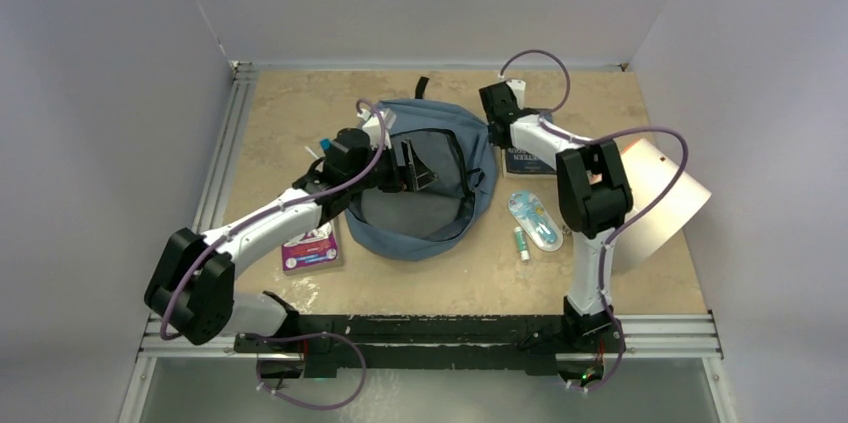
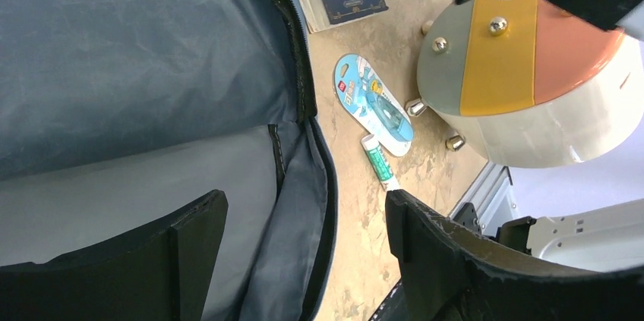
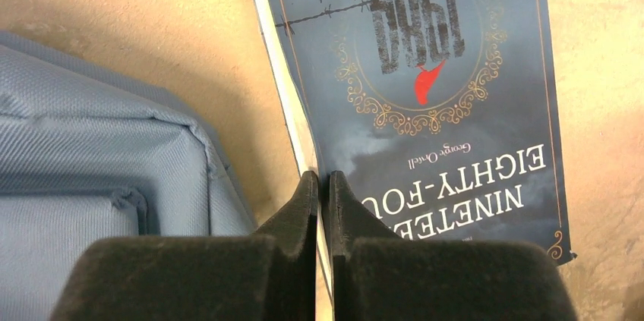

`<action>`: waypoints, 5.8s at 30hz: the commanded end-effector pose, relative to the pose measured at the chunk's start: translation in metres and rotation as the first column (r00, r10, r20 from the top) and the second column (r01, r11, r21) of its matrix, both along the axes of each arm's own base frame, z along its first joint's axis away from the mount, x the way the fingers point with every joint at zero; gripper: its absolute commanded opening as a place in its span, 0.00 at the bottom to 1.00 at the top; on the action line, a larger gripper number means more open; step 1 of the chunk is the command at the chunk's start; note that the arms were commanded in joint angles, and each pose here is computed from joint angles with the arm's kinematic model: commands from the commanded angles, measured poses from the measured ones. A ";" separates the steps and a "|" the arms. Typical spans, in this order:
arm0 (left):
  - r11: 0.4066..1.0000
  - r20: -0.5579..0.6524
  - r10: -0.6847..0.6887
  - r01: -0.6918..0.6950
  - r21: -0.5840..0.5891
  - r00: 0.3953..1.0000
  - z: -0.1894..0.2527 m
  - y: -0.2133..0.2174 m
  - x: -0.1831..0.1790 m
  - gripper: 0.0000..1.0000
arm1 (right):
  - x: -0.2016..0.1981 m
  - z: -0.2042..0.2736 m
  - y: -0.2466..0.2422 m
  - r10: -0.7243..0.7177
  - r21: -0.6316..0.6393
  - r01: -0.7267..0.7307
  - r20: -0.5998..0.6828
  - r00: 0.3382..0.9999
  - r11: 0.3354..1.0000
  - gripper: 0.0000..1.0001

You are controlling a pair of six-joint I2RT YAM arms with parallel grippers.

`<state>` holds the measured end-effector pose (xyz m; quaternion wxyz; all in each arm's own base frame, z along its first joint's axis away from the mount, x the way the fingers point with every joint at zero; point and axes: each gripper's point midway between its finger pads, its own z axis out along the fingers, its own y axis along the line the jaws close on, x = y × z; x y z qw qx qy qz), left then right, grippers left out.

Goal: Pack the student bag
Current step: Pick up the book from the center of the board.

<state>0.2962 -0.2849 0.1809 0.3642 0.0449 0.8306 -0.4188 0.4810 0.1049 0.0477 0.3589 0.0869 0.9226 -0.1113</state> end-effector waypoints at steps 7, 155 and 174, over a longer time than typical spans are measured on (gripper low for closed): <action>0.987 0.091 -0.107 0.117 -0.110 0.990 0.027 -0.067 0.031 0.76 | 0.007 0.106 -0.038 -0.105 0.279 0.043 0.214 0.971 0.959 0.00; 0.935 -0.139 -0.136 0.174 0.309 0.981 -0.239 -0.136 0.199 0.00 | 0.030 -0.037 -0.099 -0.147 0.581 0.190 -0.120 0.982 0.792 0.72; 0.933 -0.161 -0.160 0.202 0.299 0.974 -0.241 -0.136 0.197 0.00 | 0.019 0.054 -0.026 0.137 0.844 -0.192 0.141 0.980 0.501 0.60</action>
